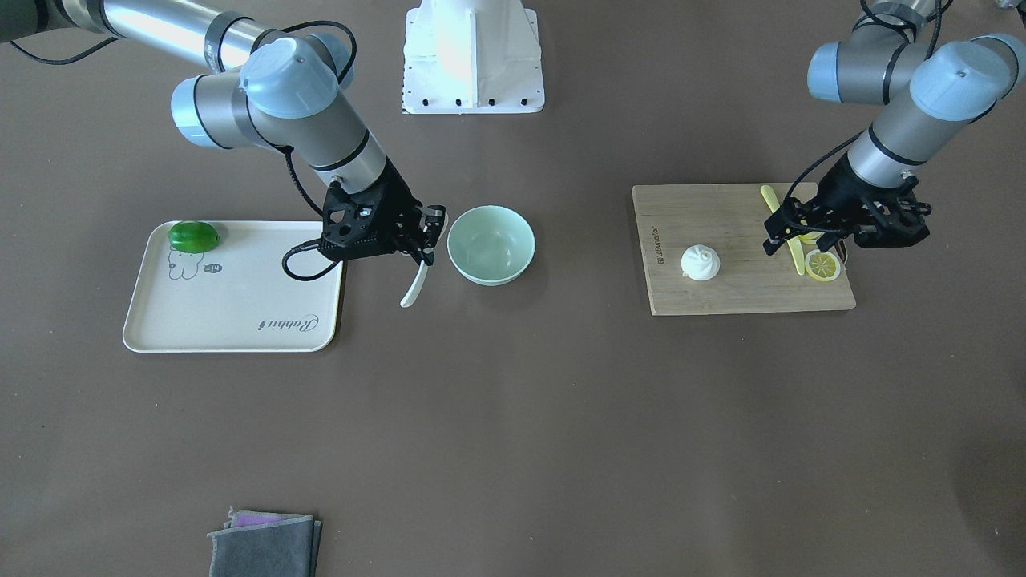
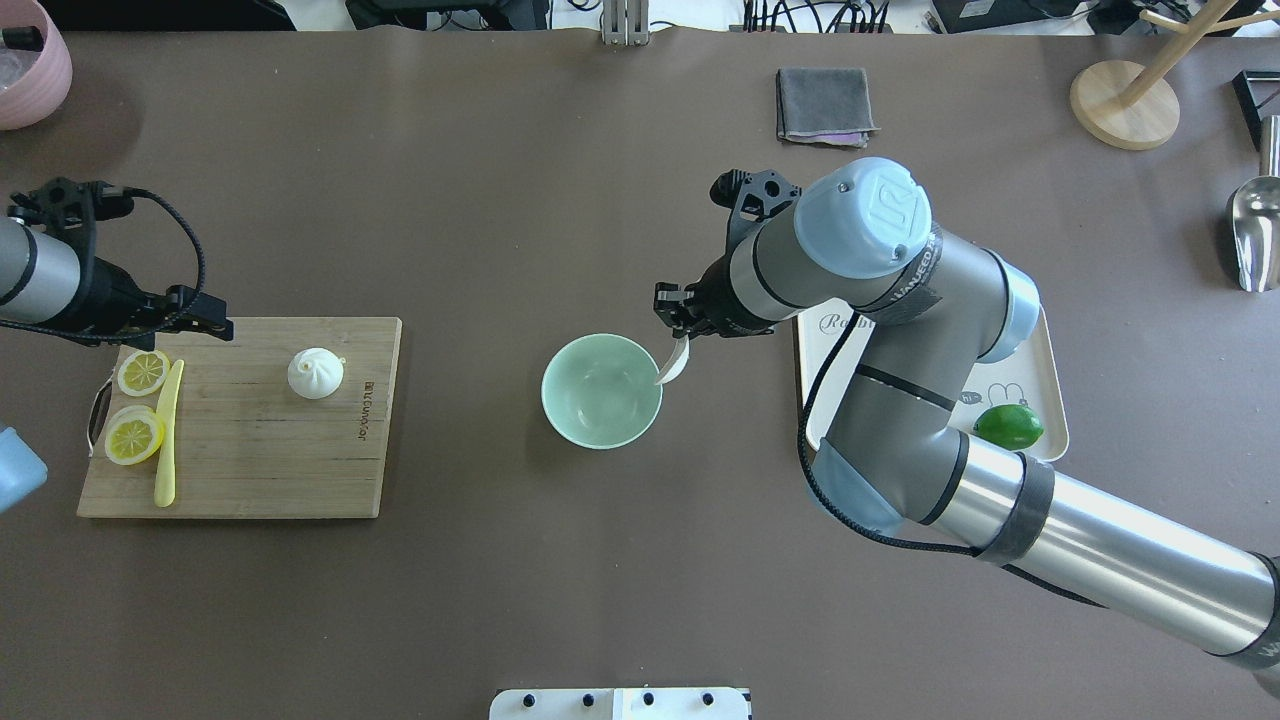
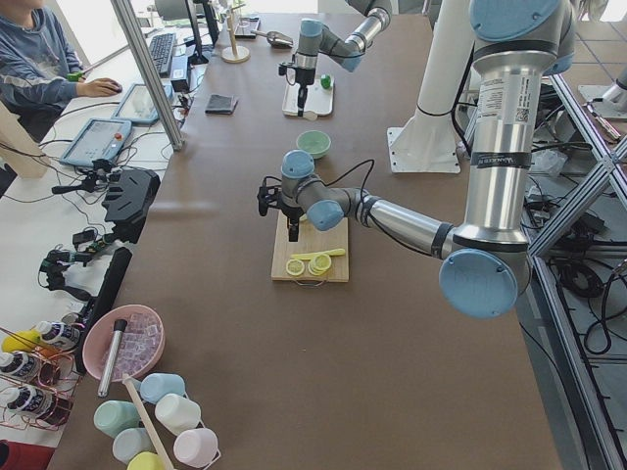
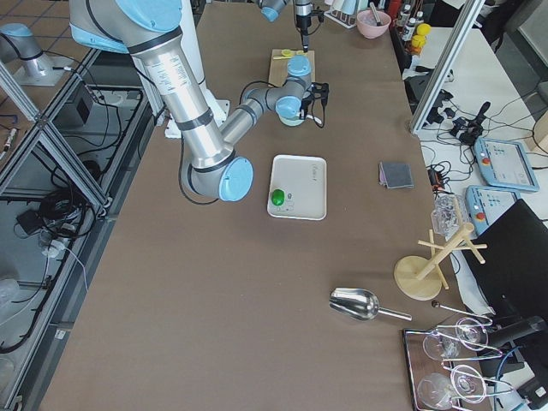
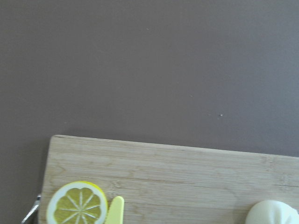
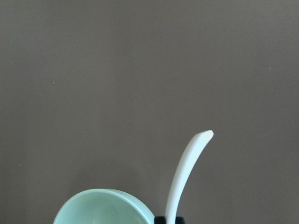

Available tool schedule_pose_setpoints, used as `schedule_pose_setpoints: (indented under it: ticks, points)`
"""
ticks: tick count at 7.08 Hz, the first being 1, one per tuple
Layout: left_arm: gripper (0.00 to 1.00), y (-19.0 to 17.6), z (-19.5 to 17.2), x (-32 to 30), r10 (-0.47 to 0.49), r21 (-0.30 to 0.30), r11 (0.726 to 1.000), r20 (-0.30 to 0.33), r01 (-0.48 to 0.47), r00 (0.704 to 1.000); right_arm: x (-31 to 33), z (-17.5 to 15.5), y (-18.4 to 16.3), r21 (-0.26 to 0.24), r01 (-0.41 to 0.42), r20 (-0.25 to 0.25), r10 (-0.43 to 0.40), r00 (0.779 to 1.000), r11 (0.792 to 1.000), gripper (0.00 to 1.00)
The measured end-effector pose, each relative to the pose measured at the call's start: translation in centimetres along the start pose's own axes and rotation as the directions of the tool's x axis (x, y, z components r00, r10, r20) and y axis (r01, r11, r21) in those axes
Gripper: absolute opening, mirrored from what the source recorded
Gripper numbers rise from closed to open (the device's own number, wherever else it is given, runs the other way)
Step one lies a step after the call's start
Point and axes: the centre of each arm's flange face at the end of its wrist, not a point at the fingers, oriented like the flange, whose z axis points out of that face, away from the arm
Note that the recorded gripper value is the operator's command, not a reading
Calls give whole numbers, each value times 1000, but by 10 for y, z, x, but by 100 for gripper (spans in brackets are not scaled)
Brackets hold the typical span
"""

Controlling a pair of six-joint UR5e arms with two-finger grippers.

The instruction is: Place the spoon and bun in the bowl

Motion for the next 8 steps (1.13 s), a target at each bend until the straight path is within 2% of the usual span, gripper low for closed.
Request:
schedule_pose_setpoints:
  ticks: [3,4,5,6,7,8]
  points:
    - [95,13,30,53,53,-30,998,-25,-54,998,-24,21,38,40,-17,3,17,1000,999,0]
    - [79,17,36,66,65,-39,997,-33,-66,997,-29,23,42,50,-19,6,18,1000,999,0]
    - [69,19,42,76,75,-47,996,-38,-76,996,-33,23,41,62,-19,8,19,1000,998,0]
    - [21,20,47,84,81,-52,995,-42,-83,996,-39,26,38,75,-22,6,21,1000,997,84]
    - [0,19,50,90,84,-54,995,-44,-87,995,-45,31,33,82,-27,1,27,1000,996,100]
    - [0,18,51,93,85,-54,995,-46,-88,995,-48,32,26,89,-33,-2,33,999,995,100]
